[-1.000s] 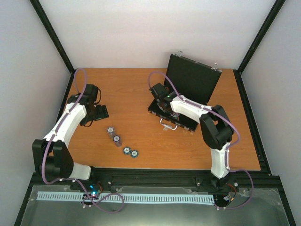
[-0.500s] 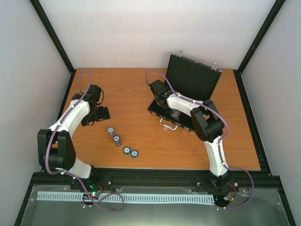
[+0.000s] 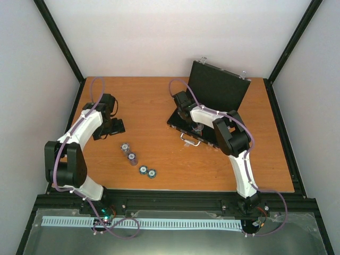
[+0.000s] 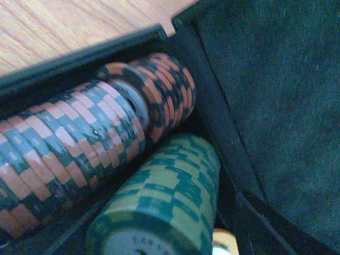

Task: Pack up texas hold em set

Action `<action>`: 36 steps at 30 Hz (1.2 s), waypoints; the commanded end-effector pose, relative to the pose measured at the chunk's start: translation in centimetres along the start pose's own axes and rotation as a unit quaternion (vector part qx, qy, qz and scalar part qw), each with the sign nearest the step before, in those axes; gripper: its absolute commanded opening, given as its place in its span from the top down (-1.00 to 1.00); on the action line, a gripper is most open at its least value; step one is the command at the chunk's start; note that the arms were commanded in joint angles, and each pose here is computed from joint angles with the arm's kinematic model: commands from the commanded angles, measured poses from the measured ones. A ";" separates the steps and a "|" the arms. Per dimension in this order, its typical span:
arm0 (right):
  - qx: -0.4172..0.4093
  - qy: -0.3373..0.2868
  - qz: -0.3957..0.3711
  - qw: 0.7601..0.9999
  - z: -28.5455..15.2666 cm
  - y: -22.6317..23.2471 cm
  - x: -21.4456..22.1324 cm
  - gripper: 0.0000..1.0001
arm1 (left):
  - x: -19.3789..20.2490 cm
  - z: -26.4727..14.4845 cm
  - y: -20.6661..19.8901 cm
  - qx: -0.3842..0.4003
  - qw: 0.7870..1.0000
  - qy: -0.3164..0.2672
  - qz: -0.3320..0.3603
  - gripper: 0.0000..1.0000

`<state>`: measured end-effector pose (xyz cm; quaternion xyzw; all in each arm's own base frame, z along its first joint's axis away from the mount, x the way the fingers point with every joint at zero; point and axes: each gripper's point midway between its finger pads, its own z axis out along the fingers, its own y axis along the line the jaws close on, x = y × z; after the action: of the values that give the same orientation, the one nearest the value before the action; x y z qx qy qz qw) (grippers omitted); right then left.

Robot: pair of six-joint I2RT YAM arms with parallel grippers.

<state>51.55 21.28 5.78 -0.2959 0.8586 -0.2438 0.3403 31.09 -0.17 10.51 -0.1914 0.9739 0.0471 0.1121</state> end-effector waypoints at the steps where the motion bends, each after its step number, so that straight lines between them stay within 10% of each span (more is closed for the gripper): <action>1: -0.025 -0.016 0.026 0.999 -0.3 -0.1 -0.1 -0.33 | -1.6 -0.8 -0.2 0.002 1.000 -0.020 0.005 -0.99; 23: -0.176 -0.035 0.085 0.980 -10.1 -3.4 -2.5 -0.65 | -2.6 -2.7 -0.6 0.020 0.999 -0.049 0.006 -1.00; 36: -0.220 -0.020 0.153 0.963 -17.3 -4.7 2.3 -0.76 | 0.1 -11.1 -7.9 0.209 0.960 -0.109 0.149 -0.99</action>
<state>42.27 21.21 19.32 -0.2544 0.9063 -0.0003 0.3374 31.94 -4.45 16.19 -0.1060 0.9740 -0.0638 0.1896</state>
